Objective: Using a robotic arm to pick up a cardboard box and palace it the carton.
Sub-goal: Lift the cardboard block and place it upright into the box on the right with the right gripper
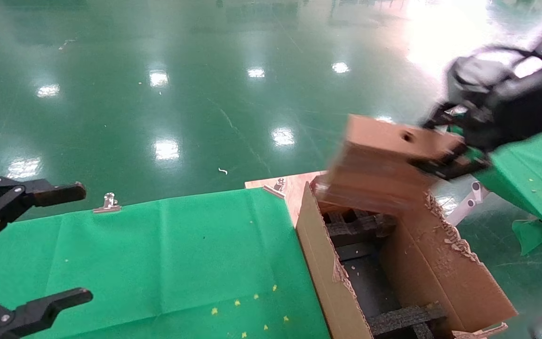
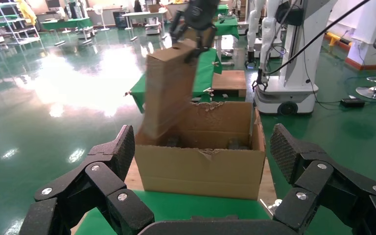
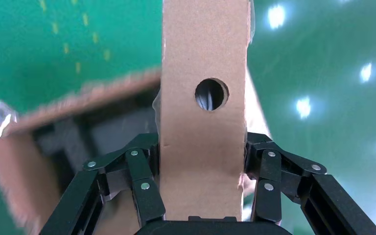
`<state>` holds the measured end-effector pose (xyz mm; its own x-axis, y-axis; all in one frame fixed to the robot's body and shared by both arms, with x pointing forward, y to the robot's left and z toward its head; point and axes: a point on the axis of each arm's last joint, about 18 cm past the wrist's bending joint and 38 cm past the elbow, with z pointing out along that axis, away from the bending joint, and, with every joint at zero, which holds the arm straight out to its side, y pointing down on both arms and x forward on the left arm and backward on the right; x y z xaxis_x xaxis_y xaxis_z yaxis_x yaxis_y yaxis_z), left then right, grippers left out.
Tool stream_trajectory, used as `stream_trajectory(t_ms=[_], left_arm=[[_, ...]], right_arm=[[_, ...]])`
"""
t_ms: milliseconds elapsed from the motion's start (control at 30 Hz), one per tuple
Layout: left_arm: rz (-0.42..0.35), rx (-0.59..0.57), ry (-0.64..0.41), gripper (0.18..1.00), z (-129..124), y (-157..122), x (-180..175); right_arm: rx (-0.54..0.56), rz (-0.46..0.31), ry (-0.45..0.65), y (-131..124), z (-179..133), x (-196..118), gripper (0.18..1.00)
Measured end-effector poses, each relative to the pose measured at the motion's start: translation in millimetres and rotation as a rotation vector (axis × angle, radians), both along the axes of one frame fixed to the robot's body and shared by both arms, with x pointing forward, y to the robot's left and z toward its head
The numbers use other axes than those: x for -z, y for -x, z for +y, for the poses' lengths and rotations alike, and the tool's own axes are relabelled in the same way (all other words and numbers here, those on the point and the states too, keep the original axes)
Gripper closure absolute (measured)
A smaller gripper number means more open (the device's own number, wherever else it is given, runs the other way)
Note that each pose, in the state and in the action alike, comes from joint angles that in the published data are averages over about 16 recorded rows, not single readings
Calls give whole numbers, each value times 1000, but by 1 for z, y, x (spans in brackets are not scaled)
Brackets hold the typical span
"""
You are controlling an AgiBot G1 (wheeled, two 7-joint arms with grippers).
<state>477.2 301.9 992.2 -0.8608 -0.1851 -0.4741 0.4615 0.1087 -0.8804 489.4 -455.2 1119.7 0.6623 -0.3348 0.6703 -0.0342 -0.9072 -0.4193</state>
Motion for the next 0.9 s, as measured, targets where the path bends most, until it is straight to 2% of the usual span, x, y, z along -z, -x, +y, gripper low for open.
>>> stream_trajectory(t_ms=[167, 333, 633, 900], left_arm=[[0, 0, 0, 184, 0, 0, 0], [0, 0, 0, 184, 0, 0, 0], [0, 0, 0, 184, 0, 0, 0], [0, 0, 0, 184, 0, 0, 0]], right_arm=[[93, 34, -39, 20, -34, 23, 783], [150, 62, -75, 34, -55, 42, 784], [198, 81, -117, 38, -64, 57, 786], [332, 88, -244, 27, -64, 75, 787]])
